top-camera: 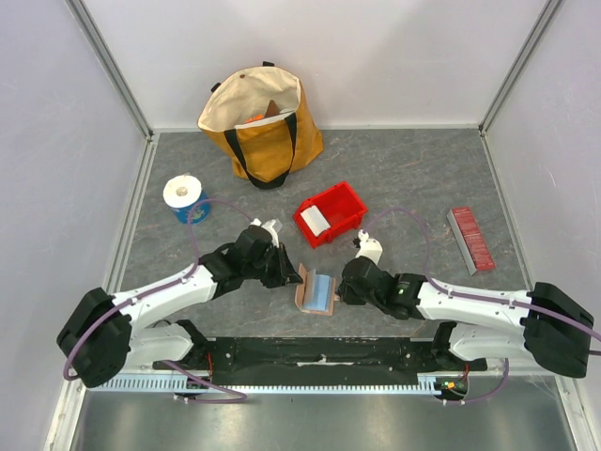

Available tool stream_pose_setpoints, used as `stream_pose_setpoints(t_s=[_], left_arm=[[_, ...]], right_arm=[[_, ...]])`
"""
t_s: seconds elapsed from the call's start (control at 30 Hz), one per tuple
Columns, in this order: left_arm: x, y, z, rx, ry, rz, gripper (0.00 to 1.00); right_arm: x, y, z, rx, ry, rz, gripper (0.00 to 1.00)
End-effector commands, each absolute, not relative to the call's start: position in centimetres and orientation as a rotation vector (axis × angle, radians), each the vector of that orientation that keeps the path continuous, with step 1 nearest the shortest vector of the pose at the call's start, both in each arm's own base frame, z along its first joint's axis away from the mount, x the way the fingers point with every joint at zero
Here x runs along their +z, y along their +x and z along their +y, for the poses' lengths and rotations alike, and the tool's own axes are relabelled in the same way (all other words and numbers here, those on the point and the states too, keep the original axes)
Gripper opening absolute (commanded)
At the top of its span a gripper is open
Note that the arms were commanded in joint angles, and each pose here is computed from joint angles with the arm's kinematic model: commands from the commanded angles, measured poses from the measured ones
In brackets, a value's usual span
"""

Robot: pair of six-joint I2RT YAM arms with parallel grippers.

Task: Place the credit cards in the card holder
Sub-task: Close the card holder at the center of the board.

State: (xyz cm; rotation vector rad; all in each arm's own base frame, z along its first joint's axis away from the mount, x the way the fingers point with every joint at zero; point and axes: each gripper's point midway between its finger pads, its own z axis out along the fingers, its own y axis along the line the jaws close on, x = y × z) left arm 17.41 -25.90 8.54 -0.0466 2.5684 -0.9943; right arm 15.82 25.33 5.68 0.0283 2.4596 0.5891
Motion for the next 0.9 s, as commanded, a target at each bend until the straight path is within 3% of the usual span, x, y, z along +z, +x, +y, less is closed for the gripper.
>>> stream_pose_setpoints(t_s=[0.0, 0.27, 0.57, 0.77, 0.87], left_arm=[[9.9, 16.8, -28.3, -1.055, 0.133, 2.548, 0.22], [9.0, 15.3, -31.2, -1.051, 0.253, 2.602, 0.34], [6.1, 14.0, -33.1, -1.06, 0.231, 2.674, 0.4], [3.7, 13.6, -33.6, -1.094, 0.131, 2.693, 0.36], [2.6, 13.3, -33.3, -1.071, 0.108, 2.71, 0.27]], right_arm=[[6.6, 16.4, 25.6, 0.644, 0.099, 2.404, 0.0], [6.5, 16.4, 25.2, 0.653, 0.136, 2.391, 0.0], [7.3, 16.7, 24.4, 0.658, 0.169, 2.344, 0.0], [7.4, 16.8, 24.6, 0.664, 0.157, 2.345, 0.0], [7.5, 16.7, 25.1, 0.675, 0.127, 2.348, 0.0]])
